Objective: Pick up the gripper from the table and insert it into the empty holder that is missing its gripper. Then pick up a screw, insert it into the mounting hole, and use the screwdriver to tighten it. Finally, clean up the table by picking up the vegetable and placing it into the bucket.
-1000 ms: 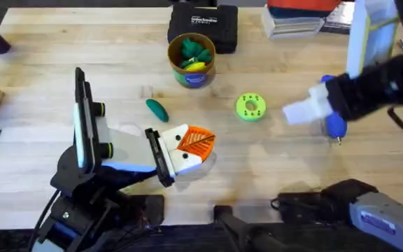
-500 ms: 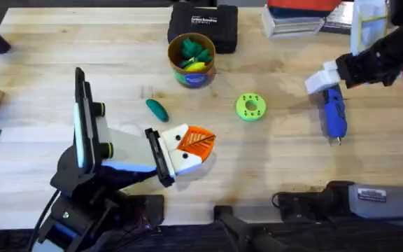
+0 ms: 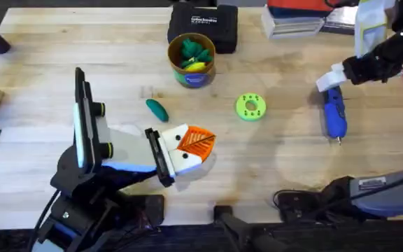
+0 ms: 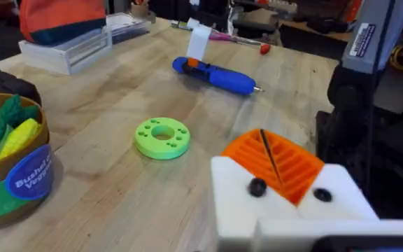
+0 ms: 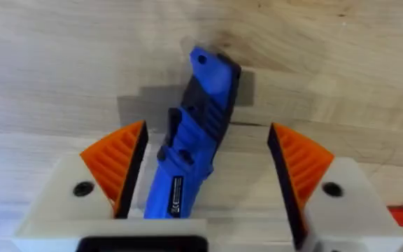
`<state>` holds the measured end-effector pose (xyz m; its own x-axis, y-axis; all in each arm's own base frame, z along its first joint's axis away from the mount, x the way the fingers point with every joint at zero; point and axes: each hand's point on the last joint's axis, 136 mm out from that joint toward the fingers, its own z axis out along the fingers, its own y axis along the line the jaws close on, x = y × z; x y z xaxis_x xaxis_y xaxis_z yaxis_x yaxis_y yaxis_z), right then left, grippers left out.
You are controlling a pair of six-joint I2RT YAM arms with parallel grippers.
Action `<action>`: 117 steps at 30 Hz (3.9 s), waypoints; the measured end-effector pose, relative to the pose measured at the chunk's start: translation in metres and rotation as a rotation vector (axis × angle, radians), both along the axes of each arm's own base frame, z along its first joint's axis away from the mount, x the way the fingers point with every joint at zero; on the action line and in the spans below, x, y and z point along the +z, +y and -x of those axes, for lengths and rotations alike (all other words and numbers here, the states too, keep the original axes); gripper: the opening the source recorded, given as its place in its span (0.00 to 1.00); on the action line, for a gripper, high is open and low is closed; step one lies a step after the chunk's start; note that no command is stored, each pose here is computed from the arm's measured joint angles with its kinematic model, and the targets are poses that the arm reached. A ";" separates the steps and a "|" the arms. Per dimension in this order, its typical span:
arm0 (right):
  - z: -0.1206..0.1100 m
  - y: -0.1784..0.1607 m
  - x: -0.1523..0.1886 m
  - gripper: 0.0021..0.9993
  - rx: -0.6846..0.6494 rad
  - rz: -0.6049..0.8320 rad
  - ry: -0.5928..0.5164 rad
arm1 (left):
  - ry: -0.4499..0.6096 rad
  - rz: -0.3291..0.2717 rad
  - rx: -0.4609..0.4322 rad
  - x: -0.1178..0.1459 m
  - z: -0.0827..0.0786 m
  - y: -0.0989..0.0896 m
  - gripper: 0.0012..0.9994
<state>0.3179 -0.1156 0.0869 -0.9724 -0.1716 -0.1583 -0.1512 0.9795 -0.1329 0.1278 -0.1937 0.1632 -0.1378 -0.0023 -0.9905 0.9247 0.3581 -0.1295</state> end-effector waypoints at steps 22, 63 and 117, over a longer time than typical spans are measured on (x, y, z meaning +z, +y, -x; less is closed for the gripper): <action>-0.004 0.002 -0.052 0.92 0.022 -0.057 0.111 | 0.000 0.000 0.000 0.000 0.000 0.000 0.01; -0.014 -0.002 -0.019 0.03 -0.061 -0.042 0.026 | -0.001 0.000 0.000 0.000 0.000 0.000 0.01; 0.101 0.303 0.254 0.03 0.420 -0.841 -1.166 | 0.000 0.000 0.000 0.000 0.000 0.000 0.01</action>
<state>0.2173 0.1875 0.3404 -0.1383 0.1338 -0.9813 -0.6424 0.7420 0.1917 0.1277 -0.1937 0.1631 -0.1374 -0.0018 -0.9905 0.9248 0.3580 -0.1290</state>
